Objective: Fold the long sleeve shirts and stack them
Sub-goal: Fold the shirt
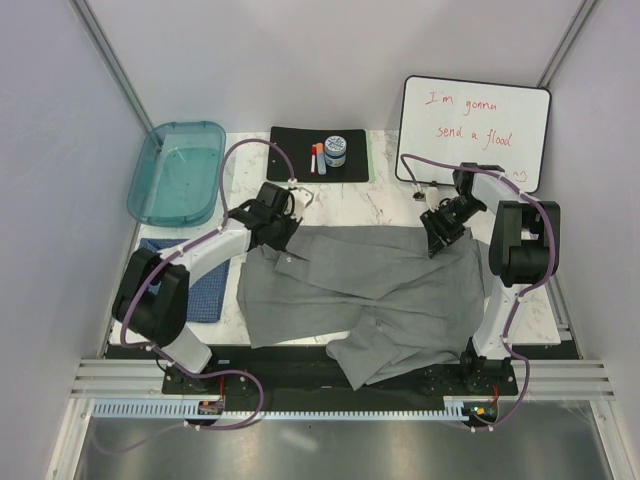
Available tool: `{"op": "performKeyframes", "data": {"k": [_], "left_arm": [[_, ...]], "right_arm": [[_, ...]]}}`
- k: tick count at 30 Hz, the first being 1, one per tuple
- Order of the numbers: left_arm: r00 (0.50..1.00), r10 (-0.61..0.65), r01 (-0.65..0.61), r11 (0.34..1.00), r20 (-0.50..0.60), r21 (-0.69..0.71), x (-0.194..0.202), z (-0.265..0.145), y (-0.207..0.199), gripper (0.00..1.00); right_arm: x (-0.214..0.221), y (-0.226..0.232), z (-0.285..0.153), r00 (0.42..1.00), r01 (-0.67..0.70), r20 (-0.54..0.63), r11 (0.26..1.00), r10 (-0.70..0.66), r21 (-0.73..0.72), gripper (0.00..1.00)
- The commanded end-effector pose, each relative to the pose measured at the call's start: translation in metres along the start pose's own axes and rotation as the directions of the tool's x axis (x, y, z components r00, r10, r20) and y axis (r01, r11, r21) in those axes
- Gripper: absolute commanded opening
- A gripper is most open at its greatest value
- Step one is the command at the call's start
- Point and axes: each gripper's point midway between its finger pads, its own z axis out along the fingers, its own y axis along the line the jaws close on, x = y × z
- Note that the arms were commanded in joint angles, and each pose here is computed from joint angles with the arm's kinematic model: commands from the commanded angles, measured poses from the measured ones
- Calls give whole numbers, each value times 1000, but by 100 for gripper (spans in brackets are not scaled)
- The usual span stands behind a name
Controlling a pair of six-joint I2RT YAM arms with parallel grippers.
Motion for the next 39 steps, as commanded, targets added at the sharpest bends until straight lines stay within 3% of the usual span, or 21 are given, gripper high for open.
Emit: {"op": "performKeyframes", "data": {"k": [1, 6, 7, 8, 10, 11, 12, 21, 29, 35, 39], "left_arm": [[999, 33, -33, 997, -1, -74, 6, -19, 27, 2], [999, 38, -37, 992, 4, -122, 13, -15, 45, 5], [999, 42, -43, 992, -7, -121, 17, -12, 45, 11], [999, 42, -43, 992, -10, -117, 17, -11, 45, 29], [999, 43, -43, 996, -5, -76, 16, -11, 38, 42], [999, 42, -42, 997, 1, -63, 15, -12, 35, 53], [999, 42, -42, 998, 10, -54, 13, -13, 34, 55], [996, 55, -56, 998, 71, 18, 0, -36, 17, 56], [995, 67, -60, 994, -74, 95, 40, -12, -9, 53], [984, 39, -25, 996, -175, 82, 67, 18, 2, 49], [984, -10, 21, 998, -177, 62, 56, 41, 23, 48]], "right_arm": [[1, -5, 2, 1000, 9, 1, 1000, -9, 14, 47], [0, -7, 2, 1000, 6, 4, 1000, -6, 25, 46], [-1, -7, 1, 1000, 4, 6, 1000, -4, 27, 46], [-2, -7, 0, 1000, 6, 8, 1000, -6, 29, 46], [-4, -5, -4, 1000, 8, 15, 1000, -9, 29, 46], [-6, -4, -7, 1000, 13, 24, 999, -14, 35, 46], [-8, -4, -11, 999, 19, 32, 999, -20, 43, 47], [-21, -1, -50, 994, 59, 85, 987, -73, 152, 50], [7, -4, -21, 998, 57, -21, 990, -55, 131, 41], [11, -32, 5, 998, 24, -57, 984, -14, 177, 40], [-8, -56, 14, 1000, 2, -18, 972, 2, 236, 40]]}}
